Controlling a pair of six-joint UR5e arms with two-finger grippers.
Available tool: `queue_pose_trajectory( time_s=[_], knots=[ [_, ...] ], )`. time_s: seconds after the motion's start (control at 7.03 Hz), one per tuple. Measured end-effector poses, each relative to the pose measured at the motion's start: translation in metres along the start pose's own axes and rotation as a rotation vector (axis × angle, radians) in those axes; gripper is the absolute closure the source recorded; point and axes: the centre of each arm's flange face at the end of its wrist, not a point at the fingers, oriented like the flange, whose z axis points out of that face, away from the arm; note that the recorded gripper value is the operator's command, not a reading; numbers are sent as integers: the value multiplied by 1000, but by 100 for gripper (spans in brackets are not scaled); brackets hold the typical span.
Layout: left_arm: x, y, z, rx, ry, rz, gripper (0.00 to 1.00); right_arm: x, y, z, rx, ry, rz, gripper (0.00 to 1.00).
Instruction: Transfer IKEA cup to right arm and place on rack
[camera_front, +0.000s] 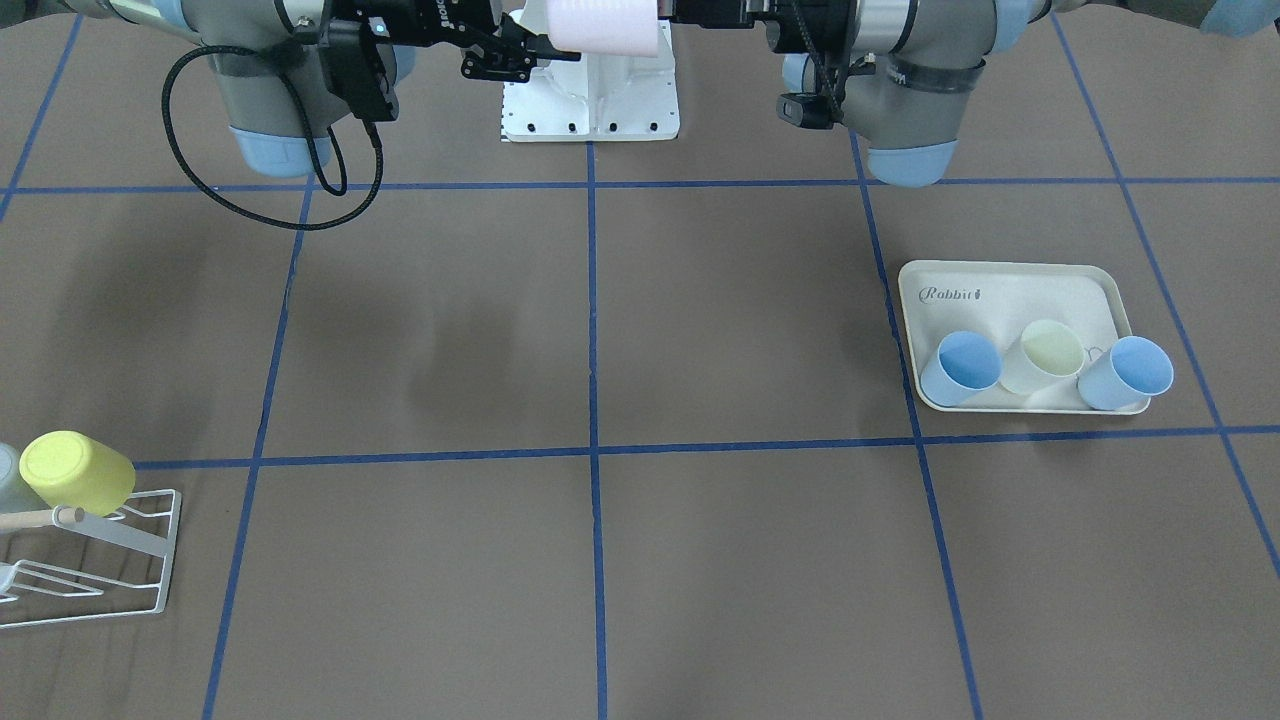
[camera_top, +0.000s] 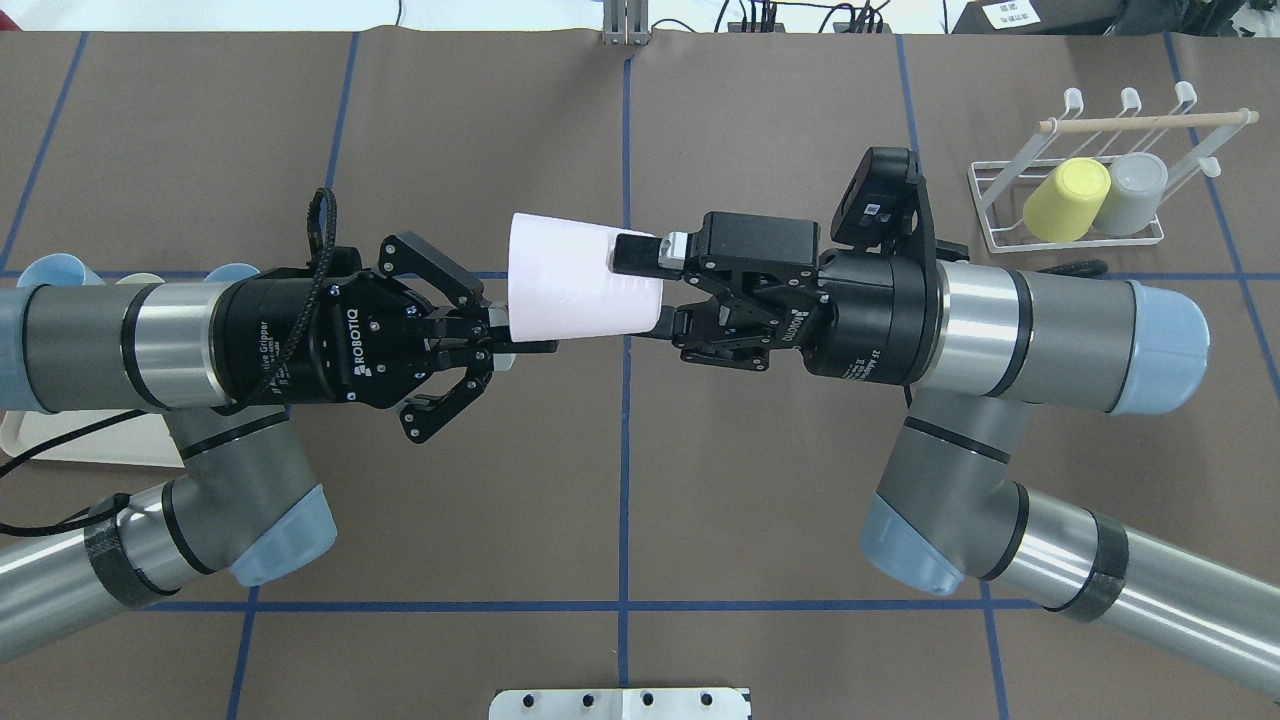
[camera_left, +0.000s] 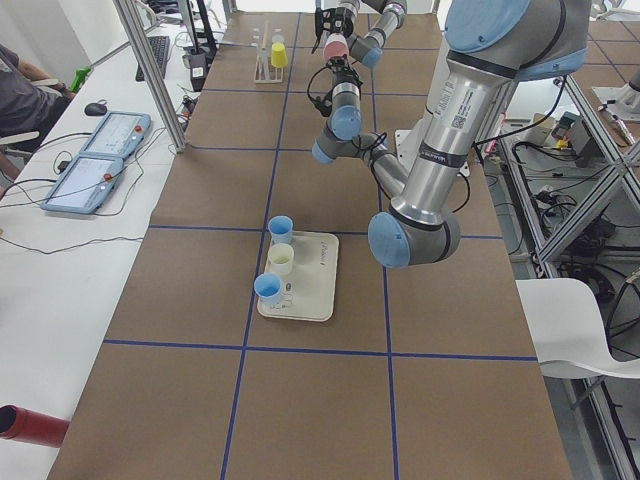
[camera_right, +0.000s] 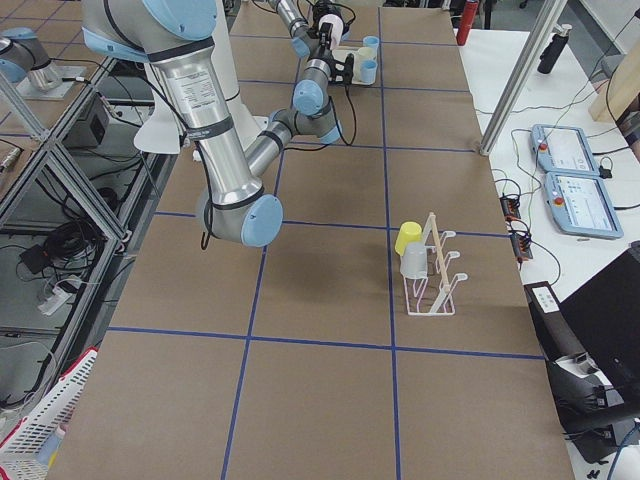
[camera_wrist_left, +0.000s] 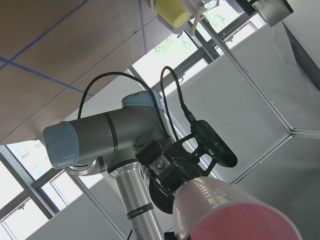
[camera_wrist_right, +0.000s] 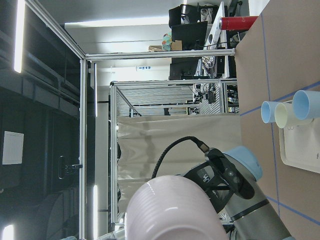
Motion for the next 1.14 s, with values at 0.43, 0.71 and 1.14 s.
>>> queue_pose_trajectory(
  time_s=[0.43,0.71,1.14],
  knots=[
    [-2,-1,1,0,-4,2,1,9,-2,-4,-13,-25,-7,78],
    [-3,-1,-1,0,-3,5,0,20,-6,-9,-19,-43,-13,78],
    [1,-6,-6,24,-4,17,0,18,-5,-19,-28,-59,-15,78]
  ],
)
